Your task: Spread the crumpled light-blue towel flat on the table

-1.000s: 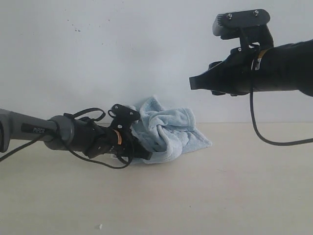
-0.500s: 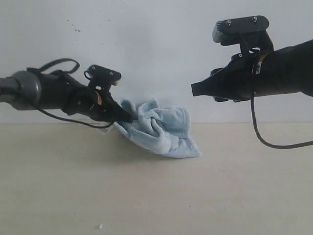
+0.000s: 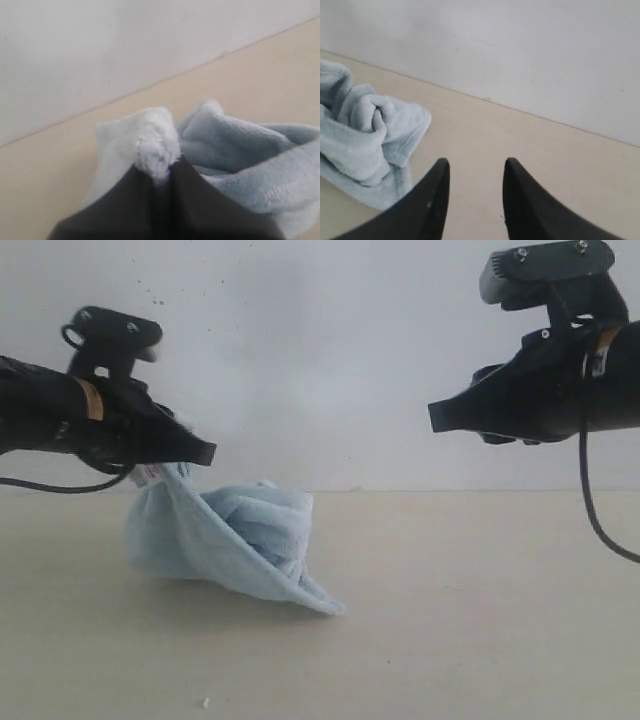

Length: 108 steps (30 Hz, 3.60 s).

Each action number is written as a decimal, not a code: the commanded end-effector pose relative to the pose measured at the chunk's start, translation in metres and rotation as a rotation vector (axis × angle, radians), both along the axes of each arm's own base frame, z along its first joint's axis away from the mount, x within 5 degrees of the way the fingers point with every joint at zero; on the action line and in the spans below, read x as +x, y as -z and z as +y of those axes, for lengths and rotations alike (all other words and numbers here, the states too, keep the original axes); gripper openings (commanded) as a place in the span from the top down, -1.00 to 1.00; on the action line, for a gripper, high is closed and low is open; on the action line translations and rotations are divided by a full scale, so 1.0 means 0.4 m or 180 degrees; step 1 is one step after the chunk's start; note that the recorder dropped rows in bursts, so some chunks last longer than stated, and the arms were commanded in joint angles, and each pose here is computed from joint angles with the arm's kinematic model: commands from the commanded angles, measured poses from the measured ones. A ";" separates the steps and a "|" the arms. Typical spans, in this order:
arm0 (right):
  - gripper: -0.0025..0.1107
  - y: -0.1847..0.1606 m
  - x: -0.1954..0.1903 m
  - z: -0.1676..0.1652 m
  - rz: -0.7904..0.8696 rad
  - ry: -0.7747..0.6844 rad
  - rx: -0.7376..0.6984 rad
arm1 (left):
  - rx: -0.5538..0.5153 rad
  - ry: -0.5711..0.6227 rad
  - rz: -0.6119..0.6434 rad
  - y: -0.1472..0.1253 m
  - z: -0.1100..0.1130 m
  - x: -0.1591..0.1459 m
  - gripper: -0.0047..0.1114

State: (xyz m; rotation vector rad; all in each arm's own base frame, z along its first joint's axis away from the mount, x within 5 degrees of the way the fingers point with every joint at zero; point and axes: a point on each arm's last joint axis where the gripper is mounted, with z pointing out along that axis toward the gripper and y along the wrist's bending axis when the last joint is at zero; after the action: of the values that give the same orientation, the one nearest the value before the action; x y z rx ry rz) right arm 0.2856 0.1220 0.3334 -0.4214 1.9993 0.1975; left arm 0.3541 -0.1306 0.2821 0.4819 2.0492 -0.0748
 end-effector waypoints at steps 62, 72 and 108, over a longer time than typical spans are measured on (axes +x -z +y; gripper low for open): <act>0.20 0.321 0.221 0.348 0.1165 -0.1736 -0.0790 | 0.0608 -0.1223 -0.0636 -0.306 0.312 -0.535 0.85; 0.20 0.292 0.354 0.163 0.1084 -0.1120 0.0203 | 0.0594 -0.1026 -0.0469 -0.236 0.277 -0.480 0.85; 0.22 0.516 0.578 0.249 0.1863 -0.1464 0.0837 | 0.0210 -0.0811 -0.0344 -0.185 0.211 -0.379 0.85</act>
State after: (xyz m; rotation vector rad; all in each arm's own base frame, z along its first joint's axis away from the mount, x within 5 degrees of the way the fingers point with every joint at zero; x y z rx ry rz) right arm 0.5209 0.2147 0.1299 -0.6800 2.3594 0.9218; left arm 0.2019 -0.0445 0.3561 0.2643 2.0046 0.1952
